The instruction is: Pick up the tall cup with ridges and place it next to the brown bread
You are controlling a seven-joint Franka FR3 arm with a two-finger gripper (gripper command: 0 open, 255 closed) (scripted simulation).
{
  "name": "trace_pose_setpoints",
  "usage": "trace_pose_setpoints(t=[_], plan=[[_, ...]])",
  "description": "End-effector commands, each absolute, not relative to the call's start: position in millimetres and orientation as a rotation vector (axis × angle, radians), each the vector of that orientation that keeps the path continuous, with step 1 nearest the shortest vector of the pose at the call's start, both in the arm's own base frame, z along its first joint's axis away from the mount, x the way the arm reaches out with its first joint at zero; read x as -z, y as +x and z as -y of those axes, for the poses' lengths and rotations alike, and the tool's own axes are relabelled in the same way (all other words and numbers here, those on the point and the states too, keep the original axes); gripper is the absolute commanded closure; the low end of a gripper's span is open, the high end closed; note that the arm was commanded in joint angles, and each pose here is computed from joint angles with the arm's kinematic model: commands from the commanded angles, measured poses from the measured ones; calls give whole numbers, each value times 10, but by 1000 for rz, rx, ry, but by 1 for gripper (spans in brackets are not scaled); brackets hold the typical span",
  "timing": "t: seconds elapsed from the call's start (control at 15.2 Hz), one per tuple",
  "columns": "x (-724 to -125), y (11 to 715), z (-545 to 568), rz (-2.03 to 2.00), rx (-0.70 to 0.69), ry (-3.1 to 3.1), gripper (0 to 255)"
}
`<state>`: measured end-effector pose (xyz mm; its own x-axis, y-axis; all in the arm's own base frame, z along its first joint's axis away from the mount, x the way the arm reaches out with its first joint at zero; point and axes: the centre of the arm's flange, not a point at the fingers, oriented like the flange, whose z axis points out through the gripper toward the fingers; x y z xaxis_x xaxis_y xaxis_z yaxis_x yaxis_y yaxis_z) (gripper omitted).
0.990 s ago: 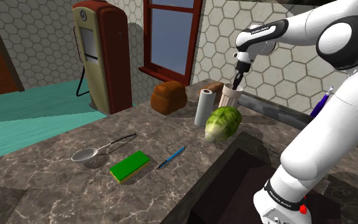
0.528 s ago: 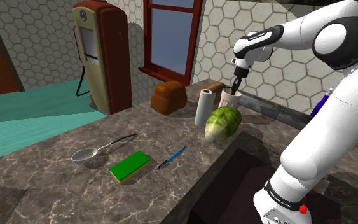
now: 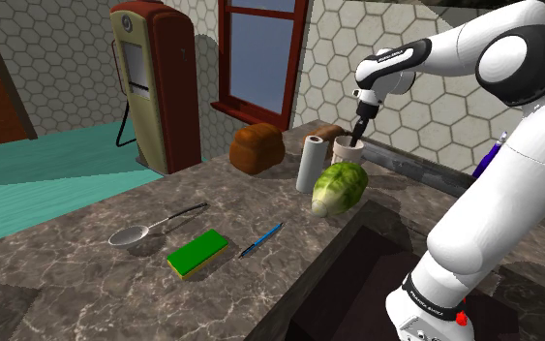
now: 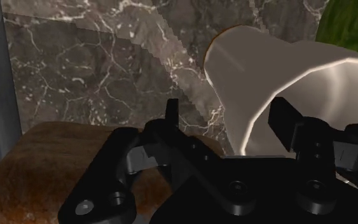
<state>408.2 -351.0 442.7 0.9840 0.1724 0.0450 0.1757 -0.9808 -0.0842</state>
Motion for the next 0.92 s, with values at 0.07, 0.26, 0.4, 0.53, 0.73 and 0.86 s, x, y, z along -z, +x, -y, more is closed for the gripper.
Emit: trace_pose_setpoints(t=[0.07, 0.26, 0.4, 0.53, 0.73, 0.86], plan=[[-4428, 4083, 3510, 267, 58, -3041, 0], [-4559, 4078, 3522, 267, 58, -3042, 0], [-4822, 4070, 3546, 267, 58, -3042, 0], [-4926, 4067, 3556, 267, 58, -3042, 0], [-4926, 4067, 3556, 267, 58, -3042, 0], [-4926, 4067, 3556, 267, 58, -3042, 0]])
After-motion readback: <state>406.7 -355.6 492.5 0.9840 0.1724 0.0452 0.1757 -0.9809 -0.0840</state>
